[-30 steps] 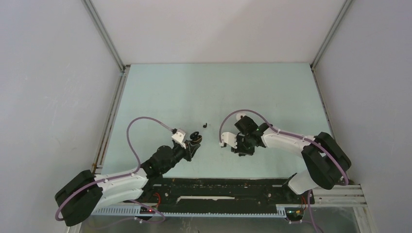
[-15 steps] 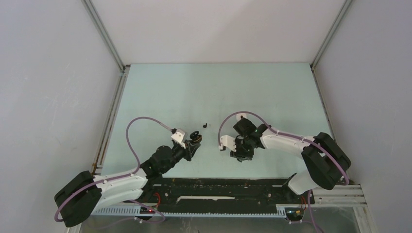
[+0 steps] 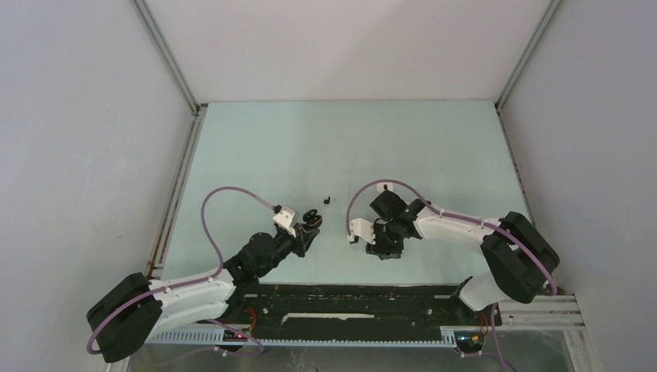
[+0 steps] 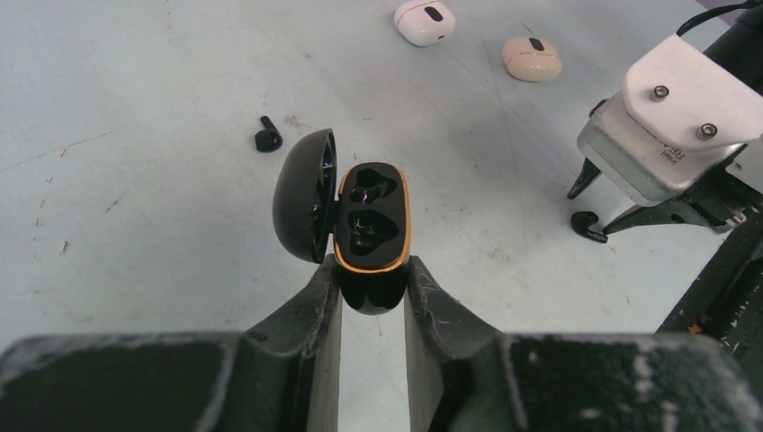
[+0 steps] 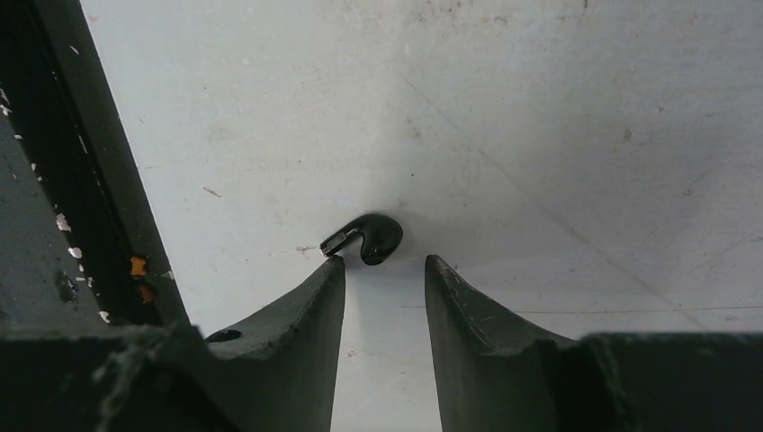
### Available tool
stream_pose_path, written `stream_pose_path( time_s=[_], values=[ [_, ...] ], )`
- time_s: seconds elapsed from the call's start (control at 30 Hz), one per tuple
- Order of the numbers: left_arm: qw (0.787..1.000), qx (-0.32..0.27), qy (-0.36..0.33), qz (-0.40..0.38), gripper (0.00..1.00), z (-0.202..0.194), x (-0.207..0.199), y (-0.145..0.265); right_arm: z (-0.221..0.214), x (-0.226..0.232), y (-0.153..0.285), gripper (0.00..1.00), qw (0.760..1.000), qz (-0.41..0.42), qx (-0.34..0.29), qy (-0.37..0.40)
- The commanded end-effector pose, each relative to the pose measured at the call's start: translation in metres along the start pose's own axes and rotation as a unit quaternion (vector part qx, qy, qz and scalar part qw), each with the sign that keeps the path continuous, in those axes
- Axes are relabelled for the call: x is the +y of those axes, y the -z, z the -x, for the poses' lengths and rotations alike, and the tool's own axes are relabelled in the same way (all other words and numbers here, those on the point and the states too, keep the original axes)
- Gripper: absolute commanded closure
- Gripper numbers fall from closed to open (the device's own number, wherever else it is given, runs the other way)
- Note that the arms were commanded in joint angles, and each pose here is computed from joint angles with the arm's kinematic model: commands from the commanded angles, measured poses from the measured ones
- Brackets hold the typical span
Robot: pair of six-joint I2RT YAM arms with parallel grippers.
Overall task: Insert the wireless bluetooth earbuds into the charging case
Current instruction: Move the right earbud to the center of the board, then pick up the right earbud from the center of the board.
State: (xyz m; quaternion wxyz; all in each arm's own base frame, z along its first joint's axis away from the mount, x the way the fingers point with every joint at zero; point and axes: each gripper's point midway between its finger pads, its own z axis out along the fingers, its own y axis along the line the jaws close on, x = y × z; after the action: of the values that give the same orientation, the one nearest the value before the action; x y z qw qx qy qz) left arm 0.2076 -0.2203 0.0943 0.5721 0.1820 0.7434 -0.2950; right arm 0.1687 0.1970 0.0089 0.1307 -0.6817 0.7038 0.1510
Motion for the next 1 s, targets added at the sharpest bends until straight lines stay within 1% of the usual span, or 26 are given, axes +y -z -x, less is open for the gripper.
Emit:
stream_pose_path(
  time_s=[0.0, 0.1, 0.47, 0.8, 0.97],
  values=[
    [0.999, -0.033, 0.0, -0.01, 0.96, 0.021, -0.006, -0.004, 0.013, 0.001, -0.006, 0.58, 1.0, 0.011, -0.014, 0.023],
    [0.999, -0.032, -0.001, -0.01, 0.96, 0.021, -0.005, -0.004, 0.017, 0.0, -0.008, 0.58, 0.999, 0.012, -0.017, 0.027],
    [1.0, -0.028, -0.004, -0.009, 0.96, 0.02, -0.006, -0.004, 0.007, 0.006, -0.015, 0.64, 0.999, 0.052, -0.002, 0.008],
    [1.0, -0.027, -0.004, -0.011, 0.96, 0.02, -0.006, -0.004, -0.007, 0.002, -0.014, 0.61, 0.998, 0.055, 0.014, -0.033],
    [1.0, -0.028, -0.004, -0.012, 0.96, 0.02, -0.007, -0.004, -0.008, 0.002, -0.01, 0.62, 0.998, 0.054, 0.014, -0.041]
  ],
)
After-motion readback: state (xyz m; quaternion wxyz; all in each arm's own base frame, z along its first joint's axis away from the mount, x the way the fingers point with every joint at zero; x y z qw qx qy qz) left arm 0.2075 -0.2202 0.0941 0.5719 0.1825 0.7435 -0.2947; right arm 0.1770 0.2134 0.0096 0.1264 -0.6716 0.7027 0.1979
